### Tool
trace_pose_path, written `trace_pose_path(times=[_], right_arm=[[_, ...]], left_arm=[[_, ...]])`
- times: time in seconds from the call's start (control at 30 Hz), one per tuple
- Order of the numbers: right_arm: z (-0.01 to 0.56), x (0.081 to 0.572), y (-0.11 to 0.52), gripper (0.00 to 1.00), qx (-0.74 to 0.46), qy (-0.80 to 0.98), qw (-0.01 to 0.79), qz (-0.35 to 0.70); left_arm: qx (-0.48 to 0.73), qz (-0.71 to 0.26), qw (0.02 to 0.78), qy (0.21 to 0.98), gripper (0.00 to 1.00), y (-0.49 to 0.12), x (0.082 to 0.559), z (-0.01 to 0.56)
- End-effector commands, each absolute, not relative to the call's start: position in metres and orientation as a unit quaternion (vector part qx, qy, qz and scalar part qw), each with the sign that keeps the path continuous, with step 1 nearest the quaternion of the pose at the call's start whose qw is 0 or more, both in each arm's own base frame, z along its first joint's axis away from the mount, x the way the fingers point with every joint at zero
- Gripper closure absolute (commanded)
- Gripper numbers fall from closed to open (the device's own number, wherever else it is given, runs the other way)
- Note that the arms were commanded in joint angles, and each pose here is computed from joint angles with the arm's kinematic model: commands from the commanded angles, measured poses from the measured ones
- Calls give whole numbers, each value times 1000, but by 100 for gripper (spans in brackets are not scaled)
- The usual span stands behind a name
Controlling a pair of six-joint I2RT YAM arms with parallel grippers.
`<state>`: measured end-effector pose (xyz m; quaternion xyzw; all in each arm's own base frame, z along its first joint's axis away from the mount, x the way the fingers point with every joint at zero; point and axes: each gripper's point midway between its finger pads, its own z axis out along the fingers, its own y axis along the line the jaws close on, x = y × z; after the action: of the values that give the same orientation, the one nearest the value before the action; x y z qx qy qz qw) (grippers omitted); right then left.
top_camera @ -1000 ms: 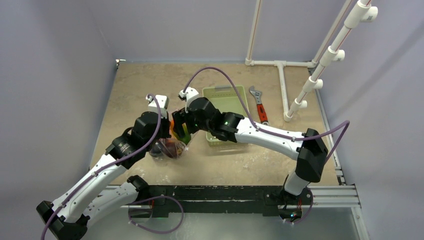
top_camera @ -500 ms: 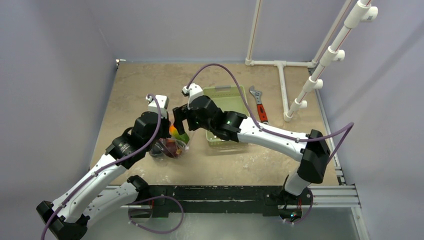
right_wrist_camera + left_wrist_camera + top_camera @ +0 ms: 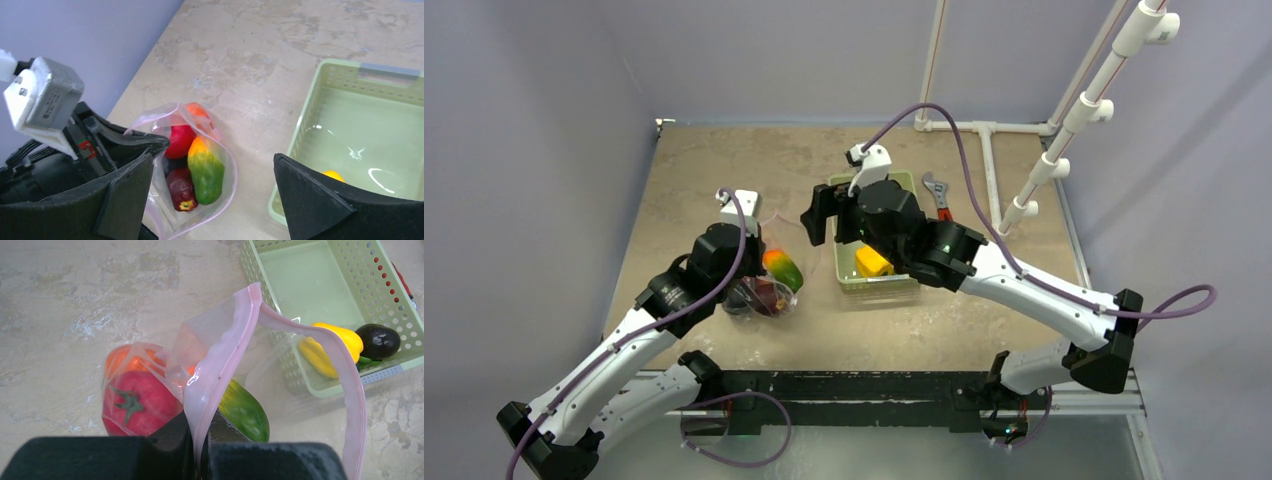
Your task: Place the food in the zip-top bag and seal the zipper
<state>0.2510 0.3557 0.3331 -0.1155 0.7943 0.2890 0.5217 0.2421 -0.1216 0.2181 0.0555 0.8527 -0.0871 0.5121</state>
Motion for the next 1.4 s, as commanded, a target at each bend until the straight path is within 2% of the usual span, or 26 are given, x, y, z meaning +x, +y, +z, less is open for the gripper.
trace_pose_path(times=[0.0,0.43,0.63,1.03,1.37], right_arm=[[303,258,325,8,-82,829,507,224],[204,275,276,7,-74,900,406,137],[175,283,276,1,-86,911,383,125],[129,317,269,1,-94,922,361,105],[81,315,263,1,-111,938,317,87]], left_arm=[[51,-89,521,847,100,-122,246,222],[53,-87,518,849,100,-123,247,220],[54,-88,518,849,100,-124,247,220],[53,-89,521,848,100,-123,246,221],[51,-88,523,846,100,-121,245,223]])
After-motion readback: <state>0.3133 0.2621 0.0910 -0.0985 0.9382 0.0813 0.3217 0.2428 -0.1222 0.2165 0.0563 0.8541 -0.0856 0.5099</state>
